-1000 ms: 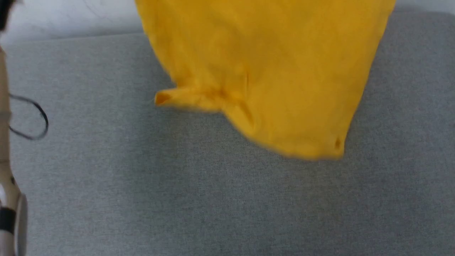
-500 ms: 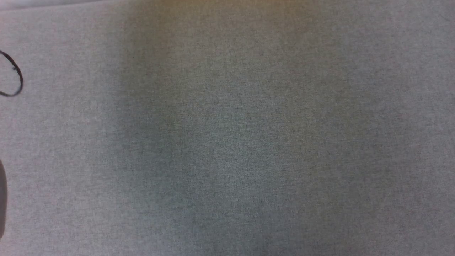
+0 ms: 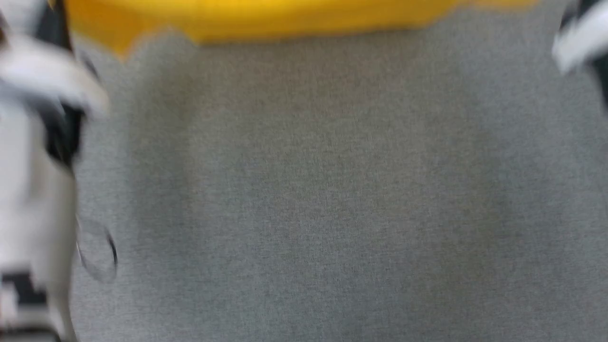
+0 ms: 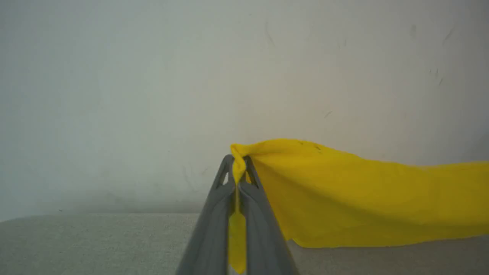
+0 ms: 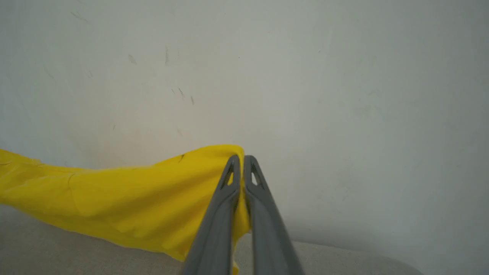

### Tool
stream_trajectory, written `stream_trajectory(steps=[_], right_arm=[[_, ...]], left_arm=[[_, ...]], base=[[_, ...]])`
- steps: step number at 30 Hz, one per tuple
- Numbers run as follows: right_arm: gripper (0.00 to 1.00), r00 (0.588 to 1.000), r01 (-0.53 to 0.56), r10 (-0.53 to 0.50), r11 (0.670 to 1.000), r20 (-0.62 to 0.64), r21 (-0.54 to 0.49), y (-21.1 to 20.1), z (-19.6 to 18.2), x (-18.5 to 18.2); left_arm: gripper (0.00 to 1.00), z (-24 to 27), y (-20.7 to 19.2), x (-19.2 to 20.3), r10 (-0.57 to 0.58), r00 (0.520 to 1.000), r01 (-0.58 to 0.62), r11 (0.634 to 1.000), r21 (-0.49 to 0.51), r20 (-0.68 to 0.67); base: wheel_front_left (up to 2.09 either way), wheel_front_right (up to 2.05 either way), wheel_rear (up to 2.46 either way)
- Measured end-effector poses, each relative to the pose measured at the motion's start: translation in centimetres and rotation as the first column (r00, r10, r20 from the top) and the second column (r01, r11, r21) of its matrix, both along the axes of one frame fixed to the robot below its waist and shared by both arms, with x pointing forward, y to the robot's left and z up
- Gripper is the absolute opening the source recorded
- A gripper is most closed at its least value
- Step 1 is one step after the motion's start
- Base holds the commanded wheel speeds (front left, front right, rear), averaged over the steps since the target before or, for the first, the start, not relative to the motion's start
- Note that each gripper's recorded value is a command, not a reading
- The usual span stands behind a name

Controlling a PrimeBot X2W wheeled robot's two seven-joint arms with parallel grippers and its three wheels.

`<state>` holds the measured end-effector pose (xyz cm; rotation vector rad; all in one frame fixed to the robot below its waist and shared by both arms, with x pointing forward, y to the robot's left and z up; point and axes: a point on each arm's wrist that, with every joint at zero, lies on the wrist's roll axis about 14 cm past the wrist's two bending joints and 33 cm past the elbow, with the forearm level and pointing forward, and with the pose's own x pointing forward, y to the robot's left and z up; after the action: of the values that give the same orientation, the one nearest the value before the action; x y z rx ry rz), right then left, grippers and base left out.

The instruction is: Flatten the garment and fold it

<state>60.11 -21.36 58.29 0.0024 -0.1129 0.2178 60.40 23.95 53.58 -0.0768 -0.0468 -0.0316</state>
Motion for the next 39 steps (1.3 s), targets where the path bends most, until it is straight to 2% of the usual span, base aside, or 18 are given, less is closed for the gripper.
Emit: stream_trajectory(steps=[6, 12, 14, 16, 20, 25, 29, 30, 32, 33, 35, 37, 39], right_arm=[[0.00, 0.993, 0.020, -0.012, 0.997, -0.114, 0.068, -1.7, -5.3, -7.2], [0.00, 0.967, 0.075, -0.043, 0.990, -0.250, 0.120, -3.1, -9.0, -15.1], [0.00, 0.954, 0.107, -0.070, 0.988, -0.291, 0.112, -3.9, -10.0, -17.6], [0.00, 0.939, 0.131, -0.105, 0.990, -0.328, 0.059, -4.7, -10.8, -20.1], [0.00, 0.887, 0.187, -0.159, 0.982, -0.433, 0.023, -4.6, -13.1, -24.9], [0.00, 0.797, 0.259, -0.207, 0.966, -0.568, 0.012, -3.9, -15.8, -29.7], [0.00, 0.715, 0.281, -0.228, 0.959, -0.661, -0.027, -3.6, -17.9, -32.8], [0.11, 0.696, 0.282, -0.230, 0.959, -0.680, -0.035, -3.6, -18.3, -33.5], [0.38, 0.665, 0.284, -0.220, 0.958, -0.714, -0.030, -3.1, -19.0, -34.4], [1.00, 0.660, 0.279, -0.212, 0.960, -0.721, -0.026, -2.8, -19.0, -34.5], [1.00, 0.686, 0.288, -0.193, 0.958, -0.702, 0.018, -2.3, -18.2, -33.7], [1.00, 0.730, 0.301, -0.156, 0.947, -0.665, 0.109, -1.5, -16.6, -32.3], [1.00, 0.775, 0.285, -0.151, 0.950, -0.613, 0.127, -1.5, -14.8, -30.6]], left_arm=[[0.00, -5.5, 0.0, -8.9, 0.013, 0.995, -0.016, 1.000, -0.021, -0.101], [0.00, -8.0, 0.0, -18.8, 0.069, 0.968, -0.075, 0.997, -0.017, -0.243], [0.00, -8.4, 0.0, -21.7, 0.090, 0.951, -0.097, 0.995, -0.008, -0.295], [0.00, -8.5, 0.1, -24.4, 0.105, 0.933, -0.108, 0.994, 0.010, -0.343], [0.00, -9.1, 0.3, -28.6, 0.132, 0.891, -0.139, 0.990, 0.017, -0.435], [0.00, -11.0, 1.1, -33.3, 0.207, 0.795, -0.234, 0.972, 0.027, -0.570], [0.00, -11.6, 1.2, -35.7, 0.234, 0.747, -0.285, 0.958, 0.018, -0.623], [0.00, -11.7, 1.3, -36.0, 0.241, 0.741, -0.297, 0.955, 0.015, -0.626], [0.00, -11.7, 1.3, -36.6, 0.248, 0.734, -0.312, 0.950, 0.010, -0.632], [0.00, -11.7, 1.4, -36.8, 0.250, 0.734, -0.320, 0.947, 0.004, -0.631], [0.00, -11.4, 1.2, -36.9, 0.250, 0.740, -0.333, 0.943, -0.017, -0.624], [0.00, -11.2, 0.9, -37.0, 0.245, 0.750, -0.337, 0.941, -0.036, -0.615], [0.00, -10.8, 0.6, -37.0, 0.239, 0.760, -0.334, 0.942, -0.048, -0.605]], base=[[0.00, 0.00, 0.00], [0.00, 0.00, 0.00], [0.00, 0.00, 0.00], [0.00, 0.00, 0.00], [0.00, 0.00, 0.00], [0.00, 0.00, 0.00], [0.00, 0.00, 0.00], [0.00, 0.00, 0.00], [0.00, 0.00, 0.00], [0.00, 0.00, 0.00], [0.00, 0.00, 0.00], [0.00, 0.00, 0.00], [0.00, 0.00, 0.00]])
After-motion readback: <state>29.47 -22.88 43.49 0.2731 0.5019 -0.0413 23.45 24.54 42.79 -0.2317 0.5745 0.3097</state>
